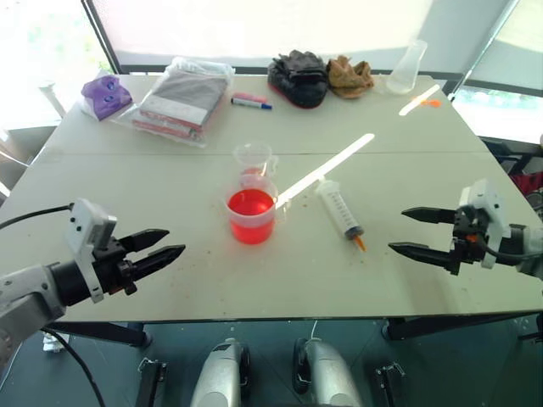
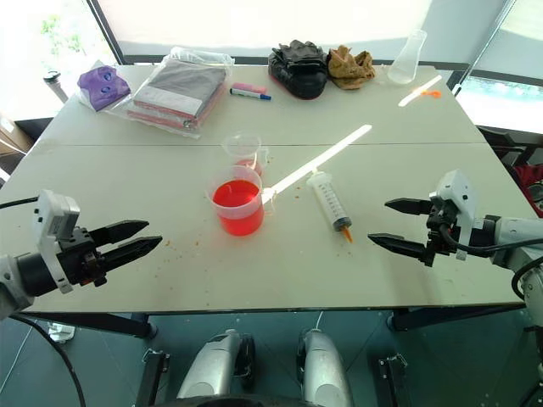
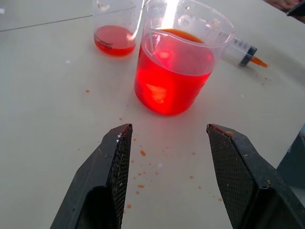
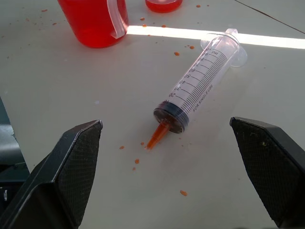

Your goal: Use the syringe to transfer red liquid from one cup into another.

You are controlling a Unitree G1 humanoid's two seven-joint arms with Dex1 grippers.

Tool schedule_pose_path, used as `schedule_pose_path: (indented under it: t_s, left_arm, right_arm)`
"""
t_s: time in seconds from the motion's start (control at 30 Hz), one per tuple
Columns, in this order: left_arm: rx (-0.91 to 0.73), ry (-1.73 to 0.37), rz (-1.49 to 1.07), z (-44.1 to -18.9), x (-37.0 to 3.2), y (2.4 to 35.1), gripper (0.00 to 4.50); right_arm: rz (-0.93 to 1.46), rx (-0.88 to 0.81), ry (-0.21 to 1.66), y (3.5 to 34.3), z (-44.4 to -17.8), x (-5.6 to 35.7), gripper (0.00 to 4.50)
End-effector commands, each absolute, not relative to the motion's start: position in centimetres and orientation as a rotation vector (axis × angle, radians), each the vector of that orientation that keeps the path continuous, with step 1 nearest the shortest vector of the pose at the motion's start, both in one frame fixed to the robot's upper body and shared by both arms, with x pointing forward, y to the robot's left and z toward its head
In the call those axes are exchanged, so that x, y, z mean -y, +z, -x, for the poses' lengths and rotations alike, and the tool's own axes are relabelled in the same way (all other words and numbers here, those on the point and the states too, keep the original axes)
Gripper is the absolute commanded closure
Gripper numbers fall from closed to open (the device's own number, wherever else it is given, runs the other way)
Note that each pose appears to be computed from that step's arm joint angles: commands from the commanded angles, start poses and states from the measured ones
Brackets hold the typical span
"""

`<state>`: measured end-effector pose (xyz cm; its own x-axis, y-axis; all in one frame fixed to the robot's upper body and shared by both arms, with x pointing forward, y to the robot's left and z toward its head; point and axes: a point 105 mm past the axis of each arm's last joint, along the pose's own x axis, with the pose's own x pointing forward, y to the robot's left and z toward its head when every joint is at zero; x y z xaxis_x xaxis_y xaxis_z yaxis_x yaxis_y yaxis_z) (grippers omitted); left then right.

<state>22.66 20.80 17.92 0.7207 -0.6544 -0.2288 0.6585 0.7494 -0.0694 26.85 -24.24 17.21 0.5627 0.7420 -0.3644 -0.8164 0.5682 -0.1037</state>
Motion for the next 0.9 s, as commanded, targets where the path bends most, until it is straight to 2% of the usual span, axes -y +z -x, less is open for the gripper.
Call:
schedule_pose_path:
  t_s: [0.03,0.63,0.8,0.9]
  left_arm:
    - [-0.215,-0.723,-0.061,-22.8,-20.5,18.4,1.92]
    - [-0.213,-0.727,-0.048,-22.8,-20.6,18.5,1.92]
    - [-0.211,-0.736,-0.07,-23.1,-20.9,19.1,1.92]
    - [-0.222,-0.76,-0.109,-23.4,-21.4,19.9,1.92]
  right_arm:
    - [0.304,-0.256,0.945,18.0,-26.9,23.8,0.01]
    - [0.312,-0.319,0.944,17.5,-26.9,23.9,0.01]
    - [0.287,-0.39,0.911,17.3,-27.2,24.1,0.01]
    - [0.279,-0.486,0.898,17.3,-27.6,24.0,0.01]
